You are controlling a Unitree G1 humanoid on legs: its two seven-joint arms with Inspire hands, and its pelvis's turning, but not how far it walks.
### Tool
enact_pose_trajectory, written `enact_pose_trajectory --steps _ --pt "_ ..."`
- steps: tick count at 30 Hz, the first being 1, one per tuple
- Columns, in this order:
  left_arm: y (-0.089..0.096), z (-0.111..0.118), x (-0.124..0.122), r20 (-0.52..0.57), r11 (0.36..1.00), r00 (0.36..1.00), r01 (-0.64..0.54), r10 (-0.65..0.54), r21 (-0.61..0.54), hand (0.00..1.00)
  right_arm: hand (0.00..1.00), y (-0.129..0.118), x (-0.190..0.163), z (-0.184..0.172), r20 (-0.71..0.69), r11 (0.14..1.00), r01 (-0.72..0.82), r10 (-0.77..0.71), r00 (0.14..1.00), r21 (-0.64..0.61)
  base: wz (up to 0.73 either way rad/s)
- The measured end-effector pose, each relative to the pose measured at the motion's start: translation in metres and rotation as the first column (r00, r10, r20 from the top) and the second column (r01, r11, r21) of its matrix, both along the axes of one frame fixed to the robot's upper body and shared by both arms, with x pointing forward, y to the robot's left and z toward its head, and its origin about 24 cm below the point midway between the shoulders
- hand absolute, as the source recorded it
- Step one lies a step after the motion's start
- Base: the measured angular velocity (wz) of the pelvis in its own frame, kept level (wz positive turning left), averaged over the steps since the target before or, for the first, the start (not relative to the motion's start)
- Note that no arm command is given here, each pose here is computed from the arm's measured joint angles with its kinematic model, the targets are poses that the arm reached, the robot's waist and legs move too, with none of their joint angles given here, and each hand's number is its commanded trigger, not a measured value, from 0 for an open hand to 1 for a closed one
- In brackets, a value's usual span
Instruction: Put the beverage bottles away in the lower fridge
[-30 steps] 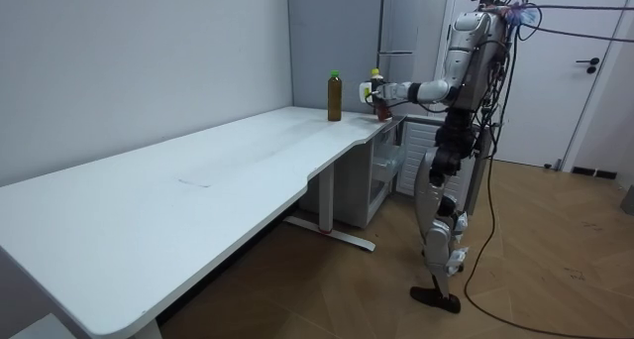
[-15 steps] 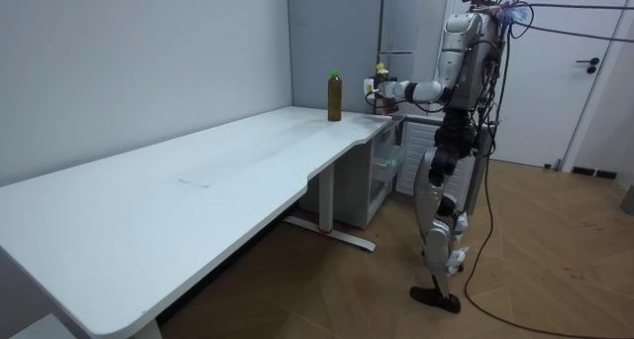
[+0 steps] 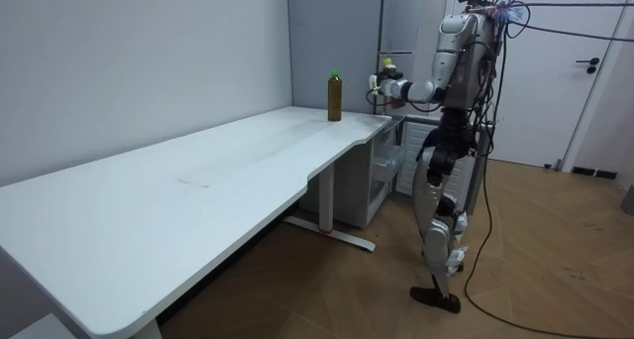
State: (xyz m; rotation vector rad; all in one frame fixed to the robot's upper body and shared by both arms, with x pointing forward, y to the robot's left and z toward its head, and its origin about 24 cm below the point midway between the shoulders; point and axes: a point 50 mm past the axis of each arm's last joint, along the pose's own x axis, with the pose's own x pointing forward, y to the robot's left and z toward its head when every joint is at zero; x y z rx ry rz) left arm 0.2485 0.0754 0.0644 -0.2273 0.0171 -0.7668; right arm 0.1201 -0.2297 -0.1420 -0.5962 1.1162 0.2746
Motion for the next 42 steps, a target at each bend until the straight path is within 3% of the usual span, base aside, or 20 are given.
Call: enact_pose_trajectory --steps 3,10,15,28,42 --pt "-0.006 0.000 -0.002 0.006 1.000 1.000 0.022 -0.022 -0.007 1.00 0.00 0.005 0.012 0.009 0.061 0.999 -0.028 0.026 0.998 0.031 -0.07" --pt "-0.007 0.000 -0.004 0.012 0.998 0.998 0.065 -0.065 -0.014 1.00 0.00 0.055 0.052 0.045 0.294 0.915 -0.073 -0.052 0.955 0.397 -0.04" --pt "-0.007 0.001 -0.005 0.014 0.995 0.996 0.093 -0.093 -0.023 1.00 0.00 0.066 0.055 0.066 0.356 0.824 -0.121 -0.103 0.929 0.554 -0.09" --pt "0.004 -0.017 -0.010 -0.023 0.995 0.996 0.087 -0.086 0.051 1.00 0.00 0.081 0.050 0.083 0.369 0.674 -0.321 0.077 0.926 0.665 -0.03" --pt "0.012 -0.039 -0.018 -0.097 0.986 0.989 0.123 -0.112 0.116 1.00 0.00 0.080 0.046 0.092 0.354 0.542 -0.378 0.154 0.922 0.750 -0.08"
